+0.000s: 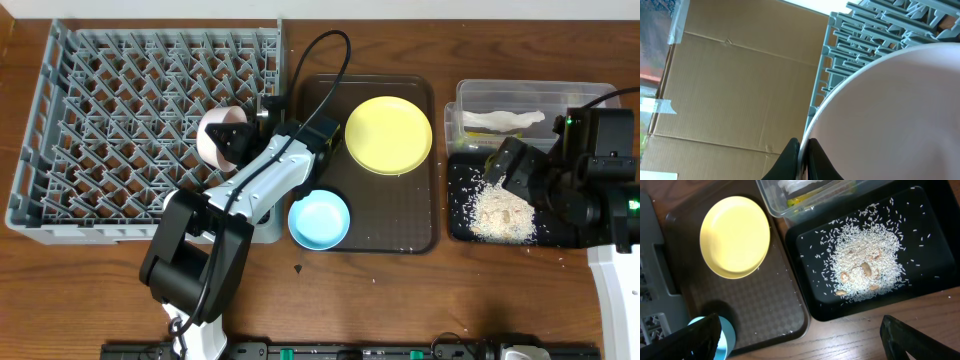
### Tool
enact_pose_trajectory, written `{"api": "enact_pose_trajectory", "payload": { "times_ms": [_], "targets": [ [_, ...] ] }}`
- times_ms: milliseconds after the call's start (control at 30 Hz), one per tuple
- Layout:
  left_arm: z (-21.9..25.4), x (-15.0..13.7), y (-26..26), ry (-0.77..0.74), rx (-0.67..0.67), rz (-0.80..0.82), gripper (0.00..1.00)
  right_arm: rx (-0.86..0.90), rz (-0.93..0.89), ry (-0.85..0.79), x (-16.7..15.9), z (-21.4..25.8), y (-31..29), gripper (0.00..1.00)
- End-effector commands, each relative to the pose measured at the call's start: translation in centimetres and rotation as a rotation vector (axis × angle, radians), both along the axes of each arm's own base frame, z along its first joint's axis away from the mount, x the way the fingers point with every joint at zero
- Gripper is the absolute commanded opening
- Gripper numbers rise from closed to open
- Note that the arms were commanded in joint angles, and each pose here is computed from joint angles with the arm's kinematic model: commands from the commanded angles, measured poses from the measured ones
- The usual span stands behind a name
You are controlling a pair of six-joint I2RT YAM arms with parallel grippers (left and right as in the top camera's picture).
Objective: Sort waste into correct bins and load items into the dishwasher
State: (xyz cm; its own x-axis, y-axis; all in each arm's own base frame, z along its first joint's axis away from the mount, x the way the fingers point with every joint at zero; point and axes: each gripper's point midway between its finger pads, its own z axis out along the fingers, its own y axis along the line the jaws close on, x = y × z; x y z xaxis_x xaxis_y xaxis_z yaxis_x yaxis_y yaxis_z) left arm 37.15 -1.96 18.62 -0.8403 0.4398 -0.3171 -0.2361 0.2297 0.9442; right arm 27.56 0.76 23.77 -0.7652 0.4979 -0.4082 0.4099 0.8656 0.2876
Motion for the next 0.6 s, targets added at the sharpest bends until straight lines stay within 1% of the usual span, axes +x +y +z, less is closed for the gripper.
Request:
{"api": "enact_pose_trajectory", "payload": {
  "times_ms": [0,100,300,567],
  "targets": [
    [-0.5,0.0,0.2,0.012,0.019,0.004,0.08,-0.001,-0.001,-0.013,0.1,0.4,-0.2,0.99],
    [0.2,0.3,0.2,-0.013,0.050,-0.005,0.07,-0.001,-0.002,-0.013,0.1,0.4,-0.2,0.99],
    [-0.1,0.5,0.0,-0.036,0.025,-0.002,0.08,-0.001,-0.002,-0.013,0.1,0.4,-0.2,0.99],
    [-2.5,-0.2,0.0,0.072,-0.080,0.022,0.08,-0.001,-0.001,-0.012,0.1,0.4,-0.2,0.99]
  ]
}}
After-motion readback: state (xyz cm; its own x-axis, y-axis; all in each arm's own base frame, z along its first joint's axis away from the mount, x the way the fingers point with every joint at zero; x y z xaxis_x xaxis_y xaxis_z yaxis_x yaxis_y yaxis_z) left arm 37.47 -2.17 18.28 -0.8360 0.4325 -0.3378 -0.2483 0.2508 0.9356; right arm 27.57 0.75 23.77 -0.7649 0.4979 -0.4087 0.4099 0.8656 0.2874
